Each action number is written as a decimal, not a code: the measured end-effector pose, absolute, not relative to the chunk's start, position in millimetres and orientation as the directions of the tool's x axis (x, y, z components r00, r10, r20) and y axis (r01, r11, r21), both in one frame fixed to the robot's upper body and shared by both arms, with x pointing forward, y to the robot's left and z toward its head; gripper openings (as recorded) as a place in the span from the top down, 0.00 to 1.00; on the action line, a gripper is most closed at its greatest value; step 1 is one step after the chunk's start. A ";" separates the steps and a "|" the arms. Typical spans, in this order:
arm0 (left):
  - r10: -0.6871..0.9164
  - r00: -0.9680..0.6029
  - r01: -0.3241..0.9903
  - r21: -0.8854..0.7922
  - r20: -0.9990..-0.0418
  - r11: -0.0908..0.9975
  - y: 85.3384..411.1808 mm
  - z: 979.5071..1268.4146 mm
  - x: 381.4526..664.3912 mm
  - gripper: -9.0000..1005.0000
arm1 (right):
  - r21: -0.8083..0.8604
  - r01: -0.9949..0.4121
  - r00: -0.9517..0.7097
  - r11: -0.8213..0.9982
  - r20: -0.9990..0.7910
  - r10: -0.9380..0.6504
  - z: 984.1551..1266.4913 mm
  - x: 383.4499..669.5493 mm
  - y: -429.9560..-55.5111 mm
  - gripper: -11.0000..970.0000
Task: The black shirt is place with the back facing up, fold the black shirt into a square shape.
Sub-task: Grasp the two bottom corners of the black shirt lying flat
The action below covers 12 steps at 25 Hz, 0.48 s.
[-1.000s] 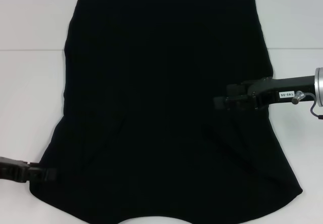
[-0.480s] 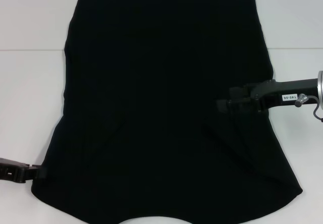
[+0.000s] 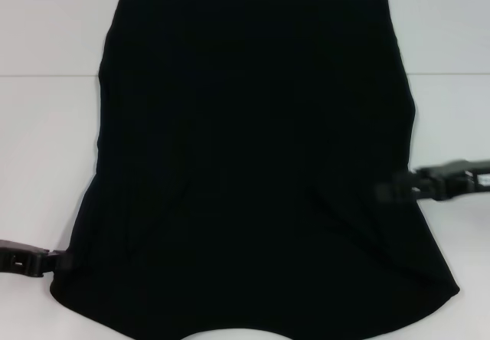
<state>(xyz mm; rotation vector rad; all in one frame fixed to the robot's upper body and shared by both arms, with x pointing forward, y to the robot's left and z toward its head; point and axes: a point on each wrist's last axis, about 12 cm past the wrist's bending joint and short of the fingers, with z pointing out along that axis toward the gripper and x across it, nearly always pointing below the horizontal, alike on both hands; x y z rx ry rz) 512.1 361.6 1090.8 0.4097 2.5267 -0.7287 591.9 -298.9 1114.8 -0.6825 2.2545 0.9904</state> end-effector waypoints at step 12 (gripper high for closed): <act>0.136 -0.844 0.399 -0.437 -0.519 0.806 355.9 1083.8 514.3 0.99 | 0.622 -0.463 -0.857 0.631 -0.496 -0.140 1090.9 533.8 -359.8 0.18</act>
